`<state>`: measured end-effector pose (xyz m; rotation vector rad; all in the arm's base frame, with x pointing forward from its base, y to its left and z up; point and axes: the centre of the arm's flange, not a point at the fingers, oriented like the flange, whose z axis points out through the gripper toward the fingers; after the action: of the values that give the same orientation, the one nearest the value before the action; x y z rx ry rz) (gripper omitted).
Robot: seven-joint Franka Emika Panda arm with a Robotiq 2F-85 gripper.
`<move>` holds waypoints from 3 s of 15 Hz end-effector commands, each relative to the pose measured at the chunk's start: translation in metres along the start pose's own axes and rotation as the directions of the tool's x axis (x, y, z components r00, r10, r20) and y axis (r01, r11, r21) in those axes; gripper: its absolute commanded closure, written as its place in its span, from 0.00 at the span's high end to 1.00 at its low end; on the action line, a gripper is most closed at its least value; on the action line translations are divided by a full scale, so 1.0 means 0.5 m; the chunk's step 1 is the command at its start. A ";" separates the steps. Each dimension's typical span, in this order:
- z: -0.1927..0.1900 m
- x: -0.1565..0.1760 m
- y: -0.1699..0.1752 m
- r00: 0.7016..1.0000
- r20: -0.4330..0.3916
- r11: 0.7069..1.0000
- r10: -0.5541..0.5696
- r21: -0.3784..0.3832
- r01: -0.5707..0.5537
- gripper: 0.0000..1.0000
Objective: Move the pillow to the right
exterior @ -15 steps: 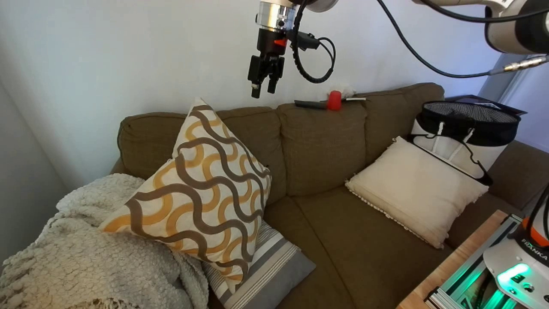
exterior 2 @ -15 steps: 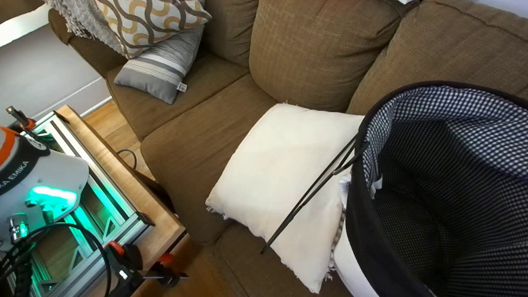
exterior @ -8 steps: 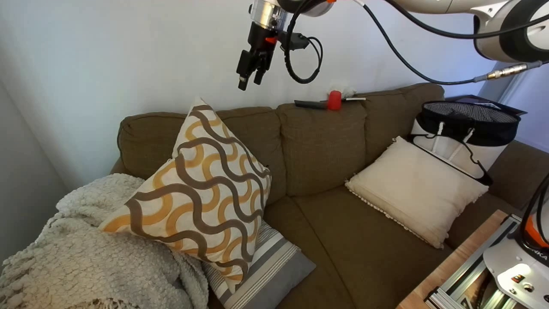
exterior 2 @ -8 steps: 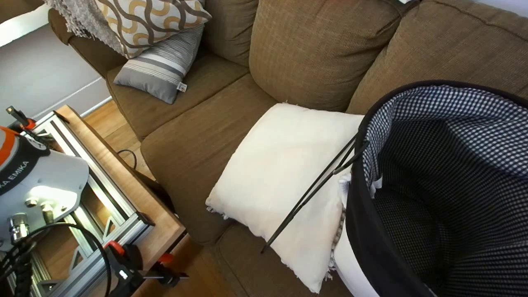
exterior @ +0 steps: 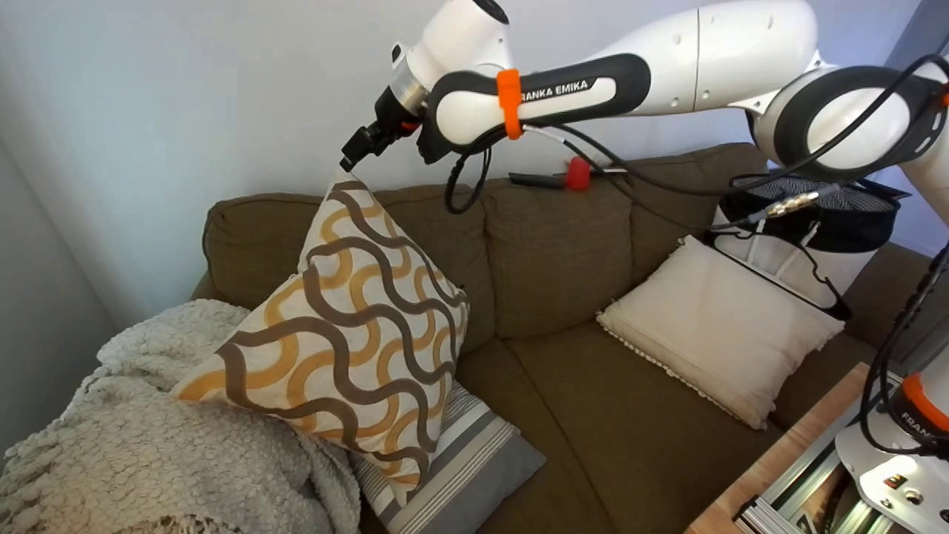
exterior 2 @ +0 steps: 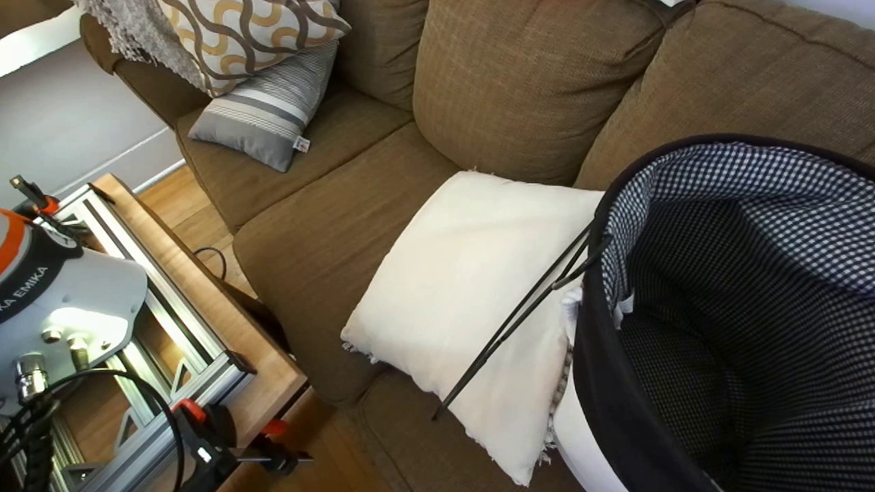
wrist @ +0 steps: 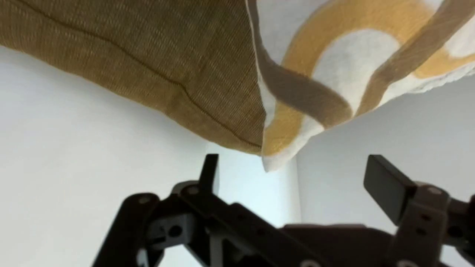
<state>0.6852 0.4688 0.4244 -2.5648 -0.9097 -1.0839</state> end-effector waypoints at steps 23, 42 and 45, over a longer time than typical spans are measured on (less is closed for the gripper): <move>0.188 -0.067 0.006 0.979 -0.004 0.939 0.206 0.281 -0.196 0.49; 0.007 -0.077 -0.063 0.990 0.102 0.974 -0.101 0.213 0.078 0.03; -0.043 -0.089 -0.077 0.980 0.149 0.983 -0.128 0.147 0.106 0.03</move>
<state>0.6751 0.4951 0.3816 -2.4471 -1.1180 -0.8174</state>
